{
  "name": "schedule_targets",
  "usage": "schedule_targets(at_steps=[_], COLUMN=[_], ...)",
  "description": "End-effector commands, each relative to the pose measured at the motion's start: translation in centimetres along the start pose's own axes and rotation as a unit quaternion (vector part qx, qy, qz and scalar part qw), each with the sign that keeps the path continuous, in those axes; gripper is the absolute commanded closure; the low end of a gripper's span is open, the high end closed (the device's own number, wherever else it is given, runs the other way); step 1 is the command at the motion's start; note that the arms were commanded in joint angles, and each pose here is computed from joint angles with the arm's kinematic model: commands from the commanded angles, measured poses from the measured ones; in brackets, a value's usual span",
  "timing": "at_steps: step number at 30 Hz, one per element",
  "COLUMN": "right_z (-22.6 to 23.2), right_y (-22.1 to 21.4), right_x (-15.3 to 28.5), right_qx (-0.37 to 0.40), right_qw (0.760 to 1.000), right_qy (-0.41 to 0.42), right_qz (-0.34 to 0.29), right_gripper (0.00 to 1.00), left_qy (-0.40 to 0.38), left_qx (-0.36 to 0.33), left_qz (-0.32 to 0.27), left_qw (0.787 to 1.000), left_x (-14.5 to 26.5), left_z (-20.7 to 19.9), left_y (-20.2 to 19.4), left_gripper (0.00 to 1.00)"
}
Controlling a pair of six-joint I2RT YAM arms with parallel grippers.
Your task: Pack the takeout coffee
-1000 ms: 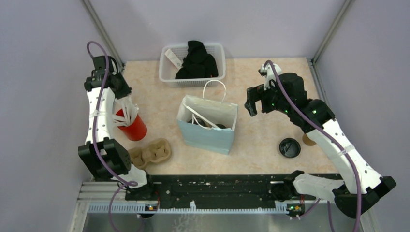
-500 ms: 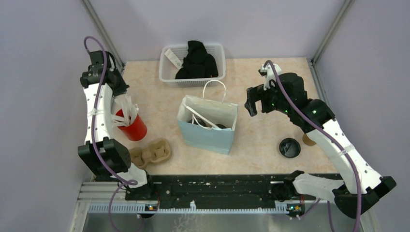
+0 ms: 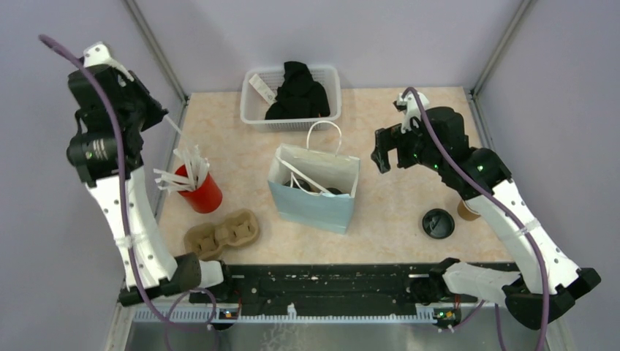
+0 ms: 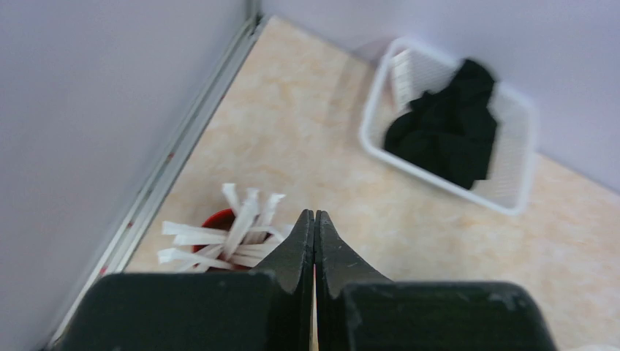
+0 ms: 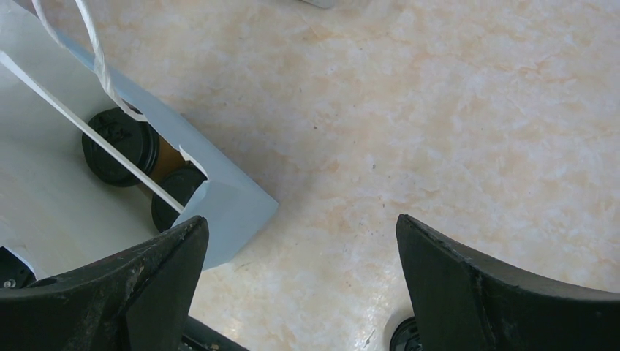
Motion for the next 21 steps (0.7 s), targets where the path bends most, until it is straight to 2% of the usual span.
schedule_targets(at_steps=[1, 4, 7, 9, 13, 21], right_z=[-0.3, -0.4, -0.5, -0.7, -0.9, -0.8], right_y=[1.9, 2.5, 2.9, 3.1, 3.6, 4.6], right_x=[1.0, 1.4, 1.8, 2.2, 2.8, 3.9], right_qx=[-0.001, -0.004, -0.007, -0.008, -0.012, -0.039], right_qw=[1.0, 1.0, 0.999, 0.999, 0.999, 0.997], right_qy=[-0.009, -0.01, -0.014, -0.02, -0.028, -0.025], right_qz=[-0.026, -0.029, -0.034, -0.038, -0.045, -0.06], right_gripper=[0.01, 0.01, 0.01, 0.01, 0.01, 0.01], left_qy=[-0.197, -0.295, -0.39, -0.454, -0.533, -0.557], left_qx=[0.033, 0.049, 0.06, 0.067, 0.075, 0.07], left_qz=[-0.083, -0.08, -0.022, 0.01, 0.068, 0.142], left_qw=[0.976, 0.951, 0.919, 0.888, 0.84, 0.815], left_x=[7.1, 9.3, 9.8, 10.5, 11.2, 9.9], left_z=[-5.0, -7.4, -9.7, -10.9, -11.9, -11.0], left_y=[2.6, 2.8, 1.8, 1.2, -0.2, -4.3], left_gripper=[1.0, 1.0, 1.0, 1.0, 1.0, 1.0])
Point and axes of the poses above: each gripper's point midway between its finger pads, its own x axis back along the fingers, its own z axis along the line the jaws close on, y = z × x, the point moved 5 cm from there along x, back along the fingers, and after that the axes turned 10 degrees about x, right-handed, at the moved point
